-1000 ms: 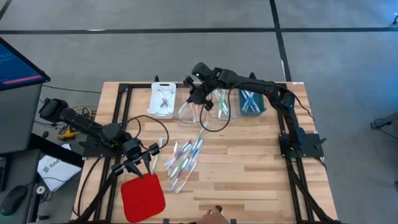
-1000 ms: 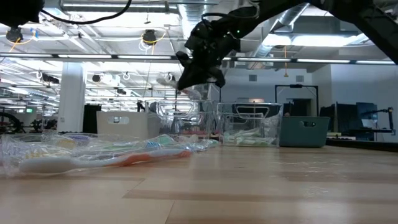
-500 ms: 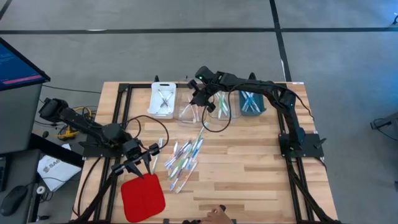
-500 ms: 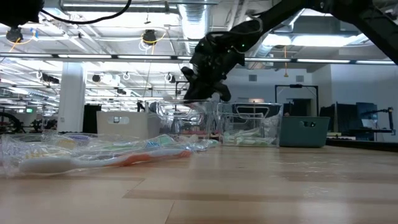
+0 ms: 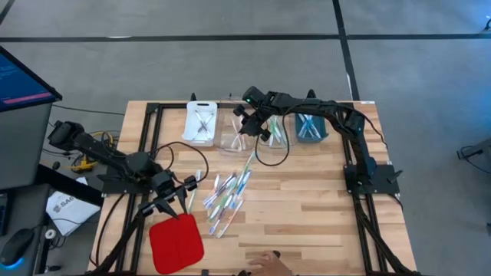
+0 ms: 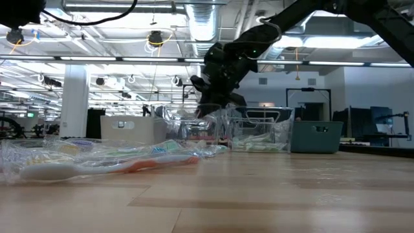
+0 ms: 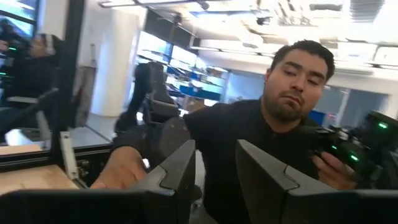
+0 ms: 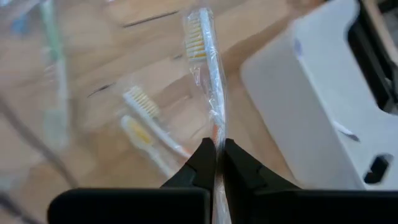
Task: Pick & Place Toothbrushes
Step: Put the orange toothbrush into the left transparent bin
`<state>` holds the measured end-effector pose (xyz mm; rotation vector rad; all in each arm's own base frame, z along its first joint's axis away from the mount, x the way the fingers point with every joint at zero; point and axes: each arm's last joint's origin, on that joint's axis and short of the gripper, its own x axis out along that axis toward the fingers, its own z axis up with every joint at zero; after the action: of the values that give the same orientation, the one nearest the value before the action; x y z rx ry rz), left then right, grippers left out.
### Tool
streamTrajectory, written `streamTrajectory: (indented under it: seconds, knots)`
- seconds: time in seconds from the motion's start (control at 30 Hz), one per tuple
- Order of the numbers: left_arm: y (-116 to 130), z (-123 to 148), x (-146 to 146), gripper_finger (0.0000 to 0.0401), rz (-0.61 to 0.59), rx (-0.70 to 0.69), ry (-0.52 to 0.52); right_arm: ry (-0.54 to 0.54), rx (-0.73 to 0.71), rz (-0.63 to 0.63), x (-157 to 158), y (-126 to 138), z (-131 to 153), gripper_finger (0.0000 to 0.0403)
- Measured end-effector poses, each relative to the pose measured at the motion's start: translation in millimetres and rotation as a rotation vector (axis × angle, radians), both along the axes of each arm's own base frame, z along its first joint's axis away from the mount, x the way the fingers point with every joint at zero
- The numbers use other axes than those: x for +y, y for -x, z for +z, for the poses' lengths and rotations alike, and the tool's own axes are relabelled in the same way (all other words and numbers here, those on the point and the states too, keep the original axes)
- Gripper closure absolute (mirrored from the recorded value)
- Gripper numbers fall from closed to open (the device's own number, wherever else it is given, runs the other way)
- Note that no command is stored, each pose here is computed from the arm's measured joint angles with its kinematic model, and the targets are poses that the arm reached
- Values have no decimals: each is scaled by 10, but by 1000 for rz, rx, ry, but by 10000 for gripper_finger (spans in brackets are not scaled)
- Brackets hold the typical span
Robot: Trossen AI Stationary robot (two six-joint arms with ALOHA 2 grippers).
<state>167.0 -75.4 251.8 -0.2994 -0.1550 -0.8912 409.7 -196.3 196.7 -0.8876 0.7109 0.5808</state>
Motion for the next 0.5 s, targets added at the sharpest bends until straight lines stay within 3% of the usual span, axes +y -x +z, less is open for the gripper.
streamTrajectory:
  seconds: [0.5]
  knots:
    - [-58, 13, 82, 293, 270, 38, 97, 81, 112, 195, -35, 185, -79, 394]
